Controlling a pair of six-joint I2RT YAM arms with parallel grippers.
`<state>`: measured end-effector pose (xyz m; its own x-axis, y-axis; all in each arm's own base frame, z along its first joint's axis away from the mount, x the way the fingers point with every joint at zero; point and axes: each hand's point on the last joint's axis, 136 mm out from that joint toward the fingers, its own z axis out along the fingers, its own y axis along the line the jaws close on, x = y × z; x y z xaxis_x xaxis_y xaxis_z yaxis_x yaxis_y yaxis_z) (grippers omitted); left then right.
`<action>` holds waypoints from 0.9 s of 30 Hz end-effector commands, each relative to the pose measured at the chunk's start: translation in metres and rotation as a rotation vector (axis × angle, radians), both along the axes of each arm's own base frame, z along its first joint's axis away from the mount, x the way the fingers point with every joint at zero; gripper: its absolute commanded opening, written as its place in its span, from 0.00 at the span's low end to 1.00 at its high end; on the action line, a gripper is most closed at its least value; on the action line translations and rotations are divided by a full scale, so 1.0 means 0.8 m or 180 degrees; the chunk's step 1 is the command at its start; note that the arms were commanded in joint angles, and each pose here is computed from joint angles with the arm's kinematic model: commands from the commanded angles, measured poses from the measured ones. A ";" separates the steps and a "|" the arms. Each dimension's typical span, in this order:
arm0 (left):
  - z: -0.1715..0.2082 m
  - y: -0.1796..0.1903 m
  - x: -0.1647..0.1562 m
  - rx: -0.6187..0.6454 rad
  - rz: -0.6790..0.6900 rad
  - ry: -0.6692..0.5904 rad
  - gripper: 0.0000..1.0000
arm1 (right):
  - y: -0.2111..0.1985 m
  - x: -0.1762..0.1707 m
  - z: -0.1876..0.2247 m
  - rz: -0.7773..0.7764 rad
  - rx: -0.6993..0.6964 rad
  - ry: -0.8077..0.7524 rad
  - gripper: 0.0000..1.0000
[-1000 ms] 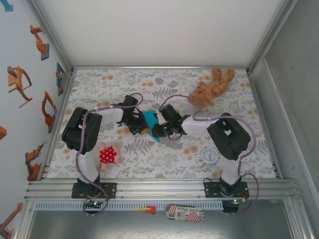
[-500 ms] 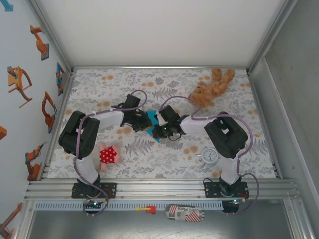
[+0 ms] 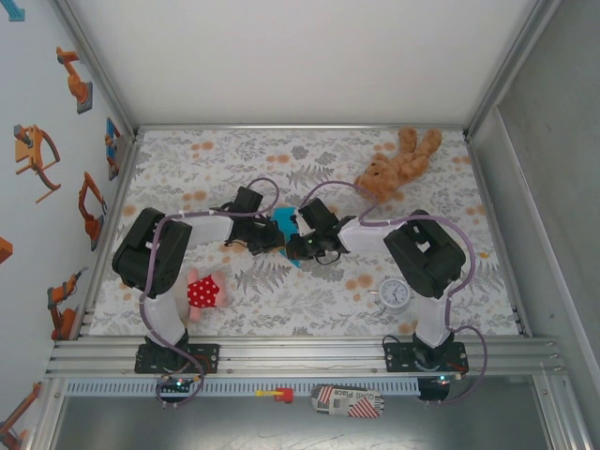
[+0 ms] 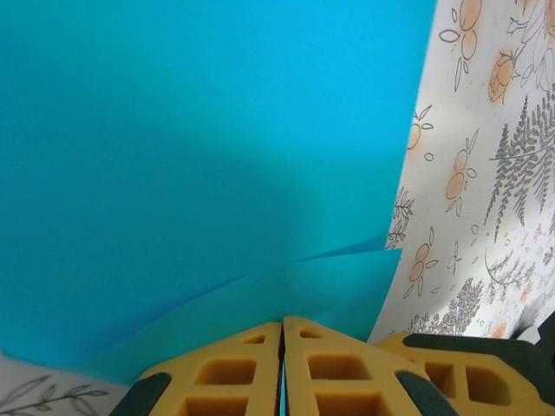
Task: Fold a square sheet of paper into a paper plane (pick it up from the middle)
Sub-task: Third fold the triangle at the center of the table.
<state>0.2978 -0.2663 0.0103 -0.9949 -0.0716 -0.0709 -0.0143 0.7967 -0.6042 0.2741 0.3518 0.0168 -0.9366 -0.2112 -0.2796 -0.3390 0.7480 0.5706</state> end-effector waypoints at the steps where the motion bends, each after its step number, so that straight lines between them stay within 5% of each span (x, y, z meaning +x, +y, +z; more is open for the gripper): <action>1: -0.041 0.072 0.018 0.0516 0.0284 -0.0047 0.10 | -0.048 -0.035 -0.060 -0.0110 -0.0601 0.0435 0.00; 11: -0.027 0.117 0.053 0.0629 0.0545 -0.0103 0.10 | -0.041 -0.020 -0.040 -0.0035 -0.0525 0.0280 0.00; 22: -0.033 0.087 0.038 0.0308 0.0416 0.0051 0.10 | -0.014 0.017 0.063 -0.0107 -0.0053 -0.0344 0.00; 27: -0.033 0.046 0.016 0.0224 0.0166 0.0102 0.10 | -0.009 0.024 0.057 -0.0224 -0.0001 -0.0294 0.00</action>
<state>0.3421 -0.2218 0.0121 -0.9754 -0.1660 -0.1447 -0.0479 0.8013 -0.5963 0.2851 0.3452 0.0615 -0.9150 -0.1822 -0.3600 -0.3639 0.7578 0.5415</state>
